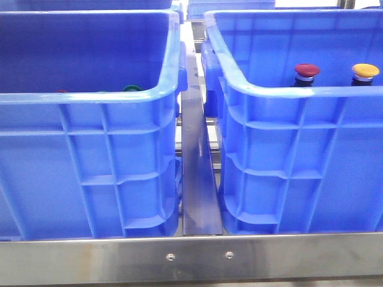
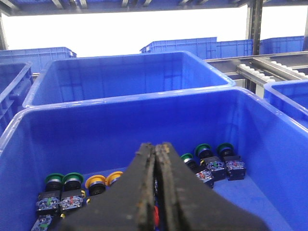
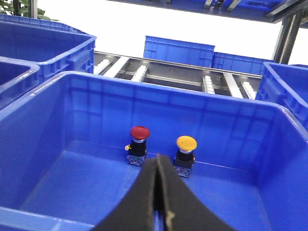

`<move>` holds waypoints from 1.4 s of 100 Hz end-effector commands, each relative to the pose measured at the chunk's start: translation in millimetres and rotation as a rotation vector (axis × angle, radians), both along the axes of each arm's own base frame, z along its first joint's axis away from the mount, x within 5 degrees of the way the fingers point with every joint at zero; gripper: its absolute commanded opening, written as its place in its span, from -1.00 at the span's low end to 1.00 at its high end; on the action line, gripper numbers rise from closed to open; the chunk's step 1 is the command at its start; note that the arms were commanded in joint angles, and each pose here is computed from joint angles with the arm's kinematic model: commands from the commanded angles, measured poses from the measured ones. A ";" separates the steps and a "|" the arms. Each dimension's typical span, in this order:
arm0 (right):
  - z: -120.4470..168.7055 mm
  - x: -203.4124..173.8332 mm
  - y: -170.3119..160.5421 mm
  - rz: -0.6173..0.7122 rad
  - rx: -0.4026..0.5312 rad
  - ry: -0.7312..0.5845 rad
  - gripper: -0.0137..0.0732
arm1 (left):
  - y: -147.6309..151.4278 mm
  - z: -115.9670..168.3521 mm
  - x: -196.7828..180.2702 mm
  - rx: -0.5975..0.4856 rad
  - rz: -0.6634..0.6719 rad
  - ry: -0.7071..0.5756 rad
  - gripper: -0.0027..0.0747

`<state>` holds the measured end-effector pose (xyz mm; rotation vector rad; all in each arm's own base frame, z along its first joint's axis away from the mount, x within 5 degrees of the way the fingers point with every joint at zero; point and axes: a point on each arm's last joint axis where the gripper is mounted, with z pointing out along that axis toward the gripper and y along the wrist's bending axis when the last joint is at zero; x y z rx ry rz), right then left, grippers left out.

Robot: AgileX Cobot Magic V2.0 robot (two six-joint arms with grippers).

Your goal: Pick red and yellow buttons and place in box

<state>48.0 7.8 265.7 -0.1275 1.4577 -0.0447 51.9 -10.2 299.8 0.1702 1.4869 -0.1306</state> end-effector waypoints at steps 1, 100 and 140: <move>11.6 -1.7 -3.3 -0.040 0.004 -0.060 -0.84 | 0.4 15.7 -1.9 -0.036 -0.001 -0.099 -0.98; 11.6 -1.7 -3.3 -0.040 0.004 -0.060 -0.84 | 0.5 14.4 -1.5 -0.034 0.004 -0.089 -0.98; 11.6 -1.7 -3.3 -0.040 0.004 -0.060 -0.84 | 11.1 -38.5 1.5 -0.021 0.210 -0.057 -0.98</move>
